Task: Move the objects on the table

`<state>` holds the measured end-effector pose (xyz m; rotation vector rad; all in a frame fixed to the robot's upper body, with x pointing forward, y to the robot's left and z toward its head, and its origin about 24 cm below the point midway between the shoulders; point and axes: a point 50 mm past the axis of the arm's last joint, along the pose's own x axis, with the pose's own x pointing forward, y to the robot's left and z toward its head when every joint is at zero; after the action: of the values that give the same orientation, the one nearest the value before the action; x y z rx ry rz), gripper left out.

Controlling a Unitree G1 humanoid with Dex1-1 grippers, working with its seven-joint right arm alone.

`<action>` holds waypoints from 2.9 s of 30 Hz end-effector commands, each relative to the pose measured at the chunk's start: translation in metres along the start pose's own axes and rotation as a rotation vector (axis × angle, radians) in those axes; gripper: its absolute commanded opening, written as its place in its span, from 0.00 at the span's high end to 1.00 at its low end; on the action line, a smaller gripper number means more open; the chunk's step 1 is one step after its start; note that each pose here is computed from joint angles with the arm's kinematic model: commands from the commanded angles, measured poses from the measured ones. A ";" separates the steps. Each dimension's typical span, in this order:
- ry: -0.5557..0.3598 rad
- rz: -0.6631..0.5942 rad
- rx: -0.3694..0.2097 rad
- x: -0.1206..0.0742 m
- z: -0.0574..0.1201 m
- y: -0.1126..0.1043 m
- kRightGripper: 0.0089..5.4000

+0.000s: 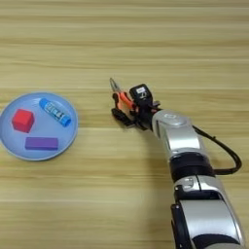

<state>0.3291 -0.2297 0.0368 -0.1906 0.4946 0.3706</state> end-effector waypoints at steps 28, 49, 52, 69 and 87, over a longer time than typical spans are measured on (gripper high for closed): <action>-0.442 0.152 -0.296 -0.039 0.116 0.048 0.01; -0.515 0.564 -0.333 -0.027 0.122 0.120 0.01; -0.503 0.640 -0.335 -0.023 0.115 0.125 0.01; -0.440 0.801 -0.311 0.010 0.096 0.149 0.01; -0.417 0.756 -0.370 0.034 0.089 0.172 0.01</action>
<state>0.3100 -0.0492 0.0460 -0.1904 0.2090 1.2372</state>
